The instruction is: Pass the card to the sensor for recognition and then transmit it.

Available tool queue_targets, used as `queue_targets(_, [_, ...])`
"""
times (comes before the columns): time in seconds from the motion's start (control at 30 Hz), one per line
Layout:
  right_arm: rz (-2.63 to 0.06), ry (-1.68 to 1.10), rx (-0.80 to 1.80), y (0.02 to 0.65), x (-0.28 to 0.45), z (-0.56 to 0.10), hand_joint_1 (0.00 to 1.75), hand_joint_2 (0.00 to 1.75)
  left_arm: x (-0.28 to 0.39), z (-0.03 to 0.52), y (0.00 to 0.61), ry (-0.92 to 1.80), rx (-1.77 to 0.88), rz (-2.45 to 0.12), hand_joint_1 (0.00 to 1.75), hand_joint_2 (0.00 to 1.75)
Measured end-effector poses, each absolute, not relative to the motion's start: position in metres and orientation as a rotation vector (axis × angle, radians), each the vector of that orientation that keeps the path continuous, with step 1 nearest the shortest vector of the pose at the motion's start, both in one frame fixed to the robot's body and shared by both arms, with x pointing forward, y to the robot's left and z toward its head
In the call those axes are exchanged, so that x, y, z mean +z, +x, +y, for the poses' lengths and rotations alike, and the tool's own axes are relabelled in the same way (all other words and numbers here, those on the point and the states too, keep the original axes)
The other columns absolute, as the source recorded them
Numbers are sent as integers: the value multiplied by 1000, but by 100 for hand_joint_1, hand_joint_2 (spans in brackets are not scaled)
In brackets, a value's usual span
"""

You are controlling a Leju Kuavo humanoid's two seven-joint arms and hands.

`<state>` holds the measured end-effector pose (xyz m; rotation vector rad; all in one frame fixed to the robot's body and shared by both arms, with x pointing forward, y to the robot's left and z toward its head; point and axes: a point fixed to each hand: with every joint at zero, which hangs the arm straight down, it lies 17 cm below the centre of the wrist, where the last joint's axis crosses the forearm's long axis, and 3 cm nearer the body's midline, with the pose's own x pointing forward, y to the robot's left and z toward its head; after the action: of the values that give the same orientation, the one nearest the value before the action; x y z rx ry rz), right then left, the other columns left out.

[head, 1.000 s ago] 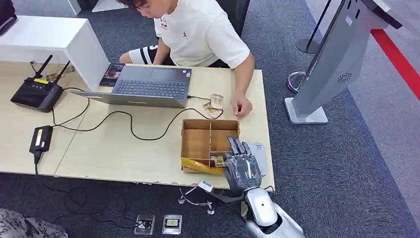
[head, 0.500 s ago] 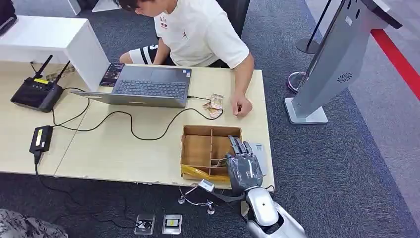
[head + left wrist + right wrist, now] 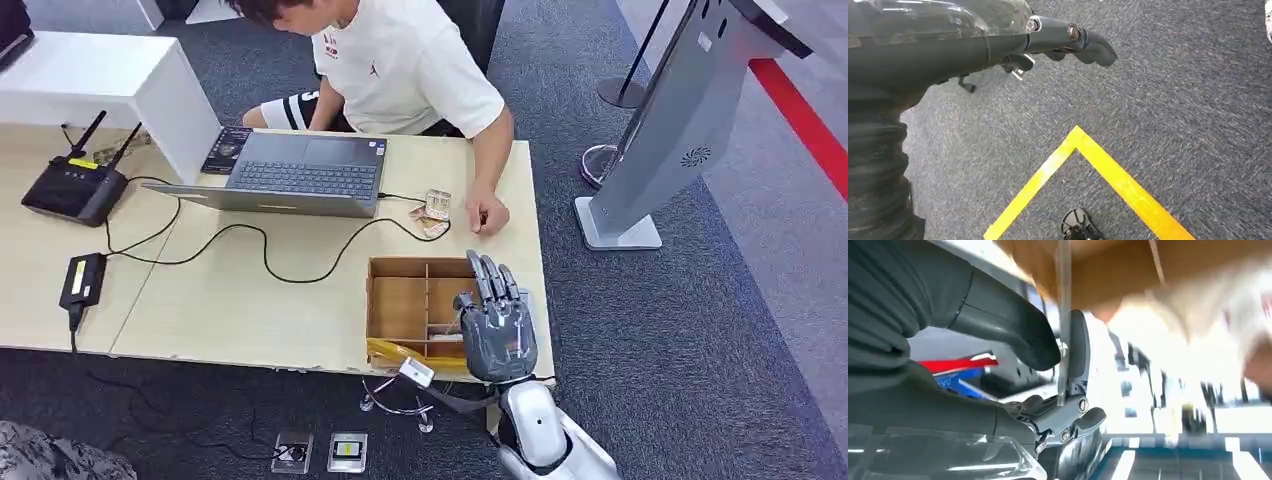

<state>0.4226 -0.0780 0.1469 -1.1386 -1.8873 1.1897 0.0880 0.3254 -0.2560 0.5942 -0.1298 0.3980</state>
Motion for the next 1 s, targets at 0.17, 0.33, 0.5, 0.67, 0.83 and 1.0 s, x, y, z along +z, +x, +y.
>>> queue_targets(0.17, [-2137,-1128,988,401,219,-66,175,175,-255,326,85,607,404,-122,0,175])
queue_targets(0.33, [-2403,-1022,801,373,294,-58,175,175,-254,325,81,618,417,-103,0,175])
queue_targets(0.5, [-2427,-1021,594,384,332,-80,175,175,-255,318,82,609,398,-102,0,175])
queue_targets(0.67, [-2295,-1039,521,434,333,-97,175,175,-255,315,89,594,349,-125,0,175])
queue_targets(0.83, [-2092,-1089,554,506,323,-107,175,175,-255,313,100,573,311,-168,0,175])
queue_targets(1.0, [-1915,-1192,729,550,305,-104,175,175,-256,311,102,562,296,-179,0,175])
